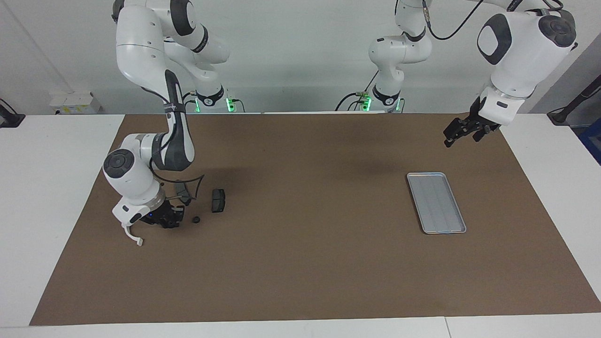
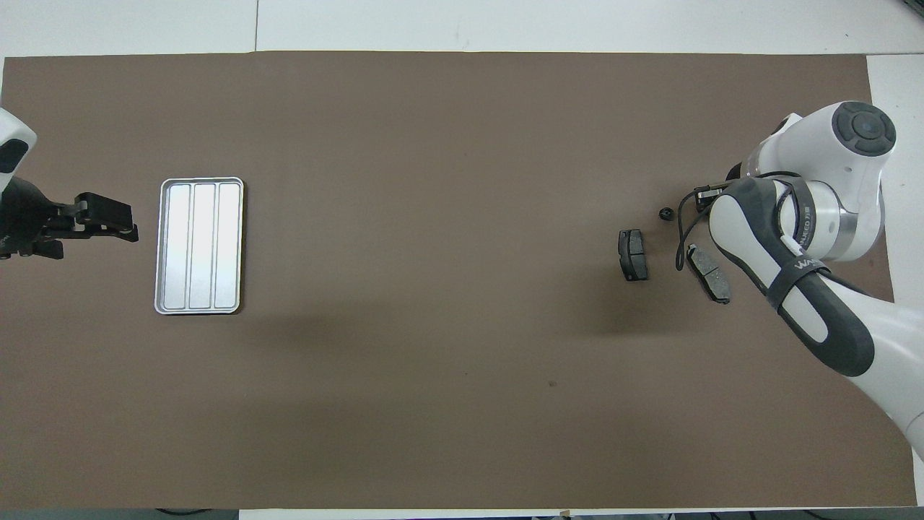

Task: Pick bearing gear from pile to tray
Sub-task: 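Grasp one bearing gear with the right gripper and lift it, then carry the gear to the table center and release it with the right gripper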

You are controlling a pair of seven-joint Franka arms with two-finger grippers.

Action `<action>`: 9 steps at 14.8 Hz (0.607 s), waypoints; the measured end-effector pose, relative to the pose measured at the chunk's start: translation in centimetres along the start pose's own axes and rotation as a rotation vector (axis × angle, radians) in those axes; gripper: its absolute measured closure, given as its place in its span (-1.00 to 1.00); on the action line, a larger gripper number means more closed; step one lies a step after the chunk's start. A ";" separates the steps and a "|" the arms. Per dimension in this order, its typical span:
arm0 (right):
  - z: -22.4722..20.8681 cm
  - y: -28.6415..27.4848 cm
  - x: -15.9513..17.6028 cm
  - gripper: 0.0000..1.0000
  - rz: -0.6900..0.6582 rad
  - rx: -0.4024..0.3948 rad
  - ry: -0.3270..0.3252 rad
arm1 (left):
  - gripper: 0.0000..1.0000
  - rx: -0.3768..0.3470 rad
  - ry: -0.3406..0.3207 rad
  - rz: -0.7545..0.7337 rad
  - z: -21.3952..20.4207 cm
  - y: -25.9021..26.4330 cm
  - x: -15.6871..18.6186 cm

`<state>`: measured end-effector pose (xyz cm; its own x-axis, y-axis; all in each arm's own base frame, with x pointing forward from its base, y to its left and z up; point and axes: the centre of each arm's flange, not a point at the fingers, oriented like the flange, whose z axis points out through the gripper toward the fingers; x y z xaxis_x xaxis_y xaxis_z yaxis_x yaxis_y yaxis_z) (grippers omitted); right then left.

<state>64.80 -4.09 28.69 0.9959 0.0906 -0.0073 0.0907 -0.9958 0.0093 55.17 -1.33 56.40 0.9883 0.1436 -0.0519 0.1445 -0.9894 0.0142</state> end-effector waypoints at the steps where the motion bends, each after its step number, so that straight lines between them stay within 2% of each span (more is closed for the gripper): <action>1: -0.1 -0.2 0.1 0.30 -0.004 0.001 0.001 | -1.00 0.000 0.000 0.000 0.0 0.0 0.0; 4: -2.4 -1.1 1.1 0.30 -0.018 0.000 0.011 | -1.00 0.000 0.000 0.000 0.0 0.0 0.0; 7: -9.0 -2.9 2.9 0.30 -0.010 0.000 0.036 | -1.00 0.000 0.000 0.000 0.0 0.0 0.0; 9: -13.6 -6.6 3.8 0.30 0.020 0.001 0.043 | -1.00 0.000 0.000 0.000 0.0 0.0 0.0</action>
<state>68.05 2.95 42.16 0.9968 0.0710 0.0356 0.0707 -0.9975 0.0076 55.17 -1.33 56.40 0.9883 0.1436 -0.0519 0.1445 -0.9894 0.0142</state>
